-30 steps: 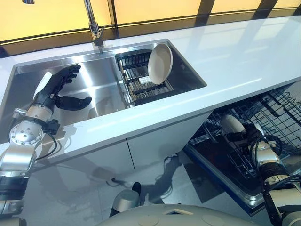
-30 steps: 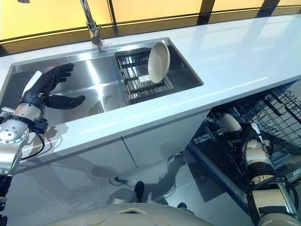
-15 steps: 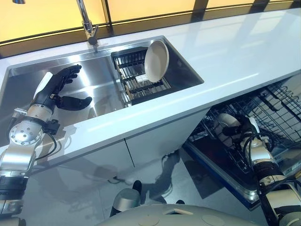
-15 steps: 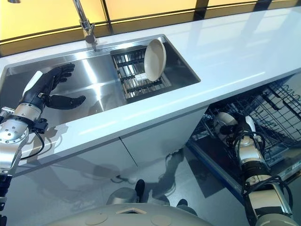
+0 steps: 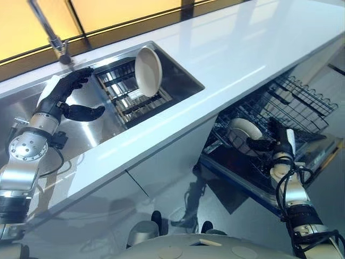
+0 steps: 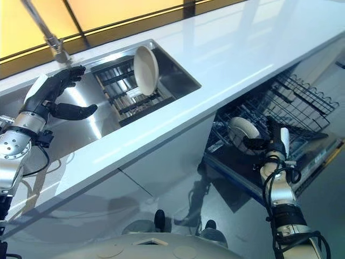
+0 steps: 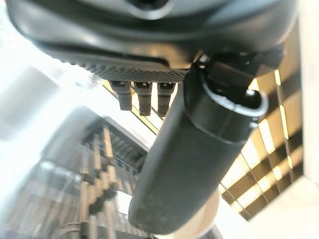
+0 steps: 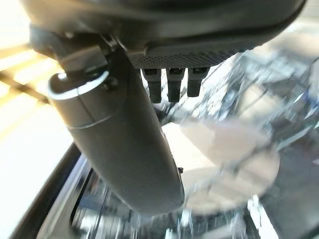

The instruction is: Pick up plates and place into dishwasher.

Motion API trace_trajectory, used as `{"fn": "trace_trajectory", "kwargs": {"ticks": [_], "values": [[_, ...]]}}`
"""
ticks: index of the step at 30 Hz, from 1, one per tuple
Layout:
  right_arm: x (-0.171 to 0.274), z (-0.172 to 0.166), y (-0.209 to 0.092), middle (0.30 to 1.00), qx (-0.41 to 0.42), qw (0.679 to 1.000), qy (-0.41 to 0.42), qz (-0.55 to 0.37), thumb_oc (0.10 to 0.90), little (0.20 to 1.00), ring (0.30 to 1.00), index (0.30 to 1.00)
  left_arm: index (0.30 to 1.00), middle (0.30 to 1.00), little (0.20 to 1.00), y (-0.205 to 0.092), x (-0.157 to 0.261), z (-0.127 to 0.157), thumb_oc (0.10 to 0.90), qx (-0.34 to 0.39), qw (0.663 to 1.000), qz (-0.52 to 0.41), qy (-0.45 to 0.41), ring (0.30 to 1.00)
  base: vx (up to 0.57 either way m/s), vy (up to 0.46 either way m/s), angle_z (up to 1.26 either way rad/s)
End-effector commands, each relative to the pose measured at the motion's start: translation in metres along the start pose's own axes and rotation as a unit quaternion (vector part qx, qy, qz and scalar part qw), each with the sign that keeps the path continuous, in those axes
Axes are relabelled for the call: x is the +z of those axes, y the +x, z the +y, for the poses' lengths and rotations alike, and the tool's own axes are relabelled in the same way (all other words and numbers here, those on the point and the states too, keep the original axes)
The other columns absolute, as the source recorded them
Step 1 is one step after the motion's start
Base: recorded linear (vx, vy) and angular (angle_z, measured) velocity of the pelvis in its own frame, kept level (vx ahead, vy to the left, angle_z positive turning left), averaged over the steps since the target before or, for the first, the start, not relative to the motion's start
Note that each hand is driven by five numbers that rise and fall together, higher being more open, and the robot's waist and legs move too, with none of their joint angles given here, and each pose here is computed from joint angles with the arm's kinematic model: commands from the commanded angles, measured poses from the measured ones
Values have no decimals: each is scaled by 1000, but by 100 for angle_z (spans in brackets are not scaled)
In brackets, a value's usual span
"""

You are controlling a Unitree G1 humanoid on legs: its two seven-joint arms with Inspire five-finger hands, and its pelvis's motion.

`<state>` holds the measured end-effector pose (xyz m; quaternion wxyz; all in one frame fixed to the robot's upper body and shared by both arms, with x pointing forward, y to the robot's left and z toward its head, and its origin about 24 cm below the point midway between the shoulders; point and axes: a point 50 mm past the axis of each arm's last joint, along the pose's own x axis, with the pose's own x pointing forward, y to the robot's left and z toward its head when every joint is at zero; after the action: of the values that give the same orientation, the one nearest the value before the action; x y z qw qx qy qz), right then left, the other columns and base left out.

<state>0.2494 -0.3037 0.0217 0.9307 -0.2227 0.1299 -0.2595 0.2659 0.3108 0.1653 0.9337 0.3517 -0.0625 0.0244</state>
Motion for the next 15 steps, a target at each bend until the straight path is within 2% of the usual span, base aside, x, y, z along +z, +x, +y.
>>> {"fn": "trace_trajectory", "kwargs": {"ticks": [1,9,15], "values": [[59,-31,7,900,-55,987,29,-151,800,900,900,900,900,900,900,20,48,44,800,70,990,-93,76,900,-52,-3,-18],[47,-33,-3,900,-64,986,37,-152,800,900,900,900,900,900,900,29,54,76,800,108,973,-55,198,900,-43,14,-17],[19,-22,-16,900,-33,989,90,-117,800,900,900,900,900,900,900,31,68,114,800,155,929,-26,334,900,-23,44,-26]]}}
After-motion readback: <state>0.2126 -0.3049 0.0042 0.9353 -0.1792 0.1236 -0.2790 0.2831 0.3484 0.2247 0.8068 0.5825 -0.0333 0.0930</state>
